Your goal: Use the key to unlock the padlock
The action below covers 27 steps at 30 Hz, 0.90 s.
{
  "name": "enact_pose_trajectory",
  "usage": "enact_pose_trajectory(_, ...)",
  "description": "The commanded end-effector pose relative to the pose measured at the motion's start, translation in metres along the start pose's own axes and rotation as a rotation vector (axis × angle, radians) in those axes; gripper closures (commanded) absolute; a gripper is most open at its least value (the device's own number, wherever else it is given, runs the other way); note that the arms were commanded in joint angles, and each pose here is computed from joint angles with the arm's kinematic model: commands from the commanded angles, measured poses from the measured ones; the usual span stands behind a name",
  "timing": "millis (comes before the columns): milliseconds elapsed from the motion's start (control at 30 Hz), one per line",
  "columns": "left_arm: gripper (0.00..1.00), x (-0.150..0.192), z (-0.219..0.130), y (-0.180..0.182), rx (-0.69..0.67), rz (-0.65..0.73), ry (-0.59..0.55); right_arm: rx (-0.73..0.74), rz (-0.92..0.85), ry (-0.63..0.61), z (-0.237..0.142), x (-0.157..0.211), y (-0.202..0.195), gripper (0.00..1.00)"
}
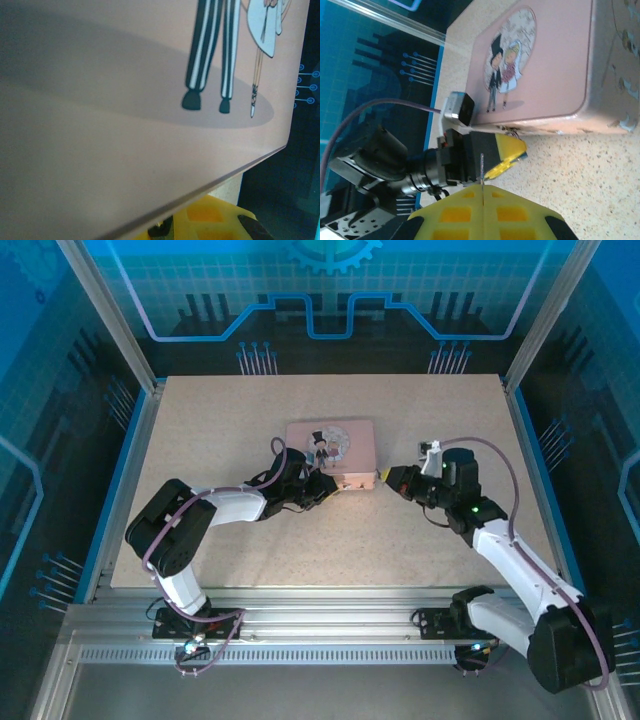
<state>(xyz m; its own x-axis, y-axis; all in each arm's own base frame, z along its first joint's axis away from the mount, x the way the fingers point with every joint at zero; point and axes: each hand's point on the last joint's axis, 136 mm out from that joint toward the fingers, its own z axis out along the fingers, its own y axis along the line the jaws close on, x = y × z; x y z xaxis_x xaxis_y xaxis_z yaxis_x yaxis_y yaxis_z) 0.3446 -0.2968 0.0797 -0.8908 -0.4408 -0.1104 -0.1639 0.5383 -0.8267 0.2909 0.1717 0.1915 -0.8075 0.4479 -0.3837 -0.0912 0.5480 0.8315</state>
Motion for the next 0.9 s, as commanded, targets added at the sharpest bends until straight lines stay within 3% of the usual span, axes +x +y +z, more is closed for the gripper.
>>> enact_pose_trajectory(0,0.89,-0.001,-0.009,-0.043,0.129,0.011,0.013,-0.036,0.078,0.019,0.009,0.014,-0.017,1.0)
enact_pose_trajectory(333,0.89,0.001,-0.01,-0.044,0.147,0.002,0.019,-0.039,0.125,0.032,0.031,0.051,-0.04,1.0)
enact_pose_trajectory(867,0.89,0.002,-0.009,-0.043,0.158,-0.007,0.024,-0.126,0.197,0.061,0.07,0.067,-0.012,1.0)
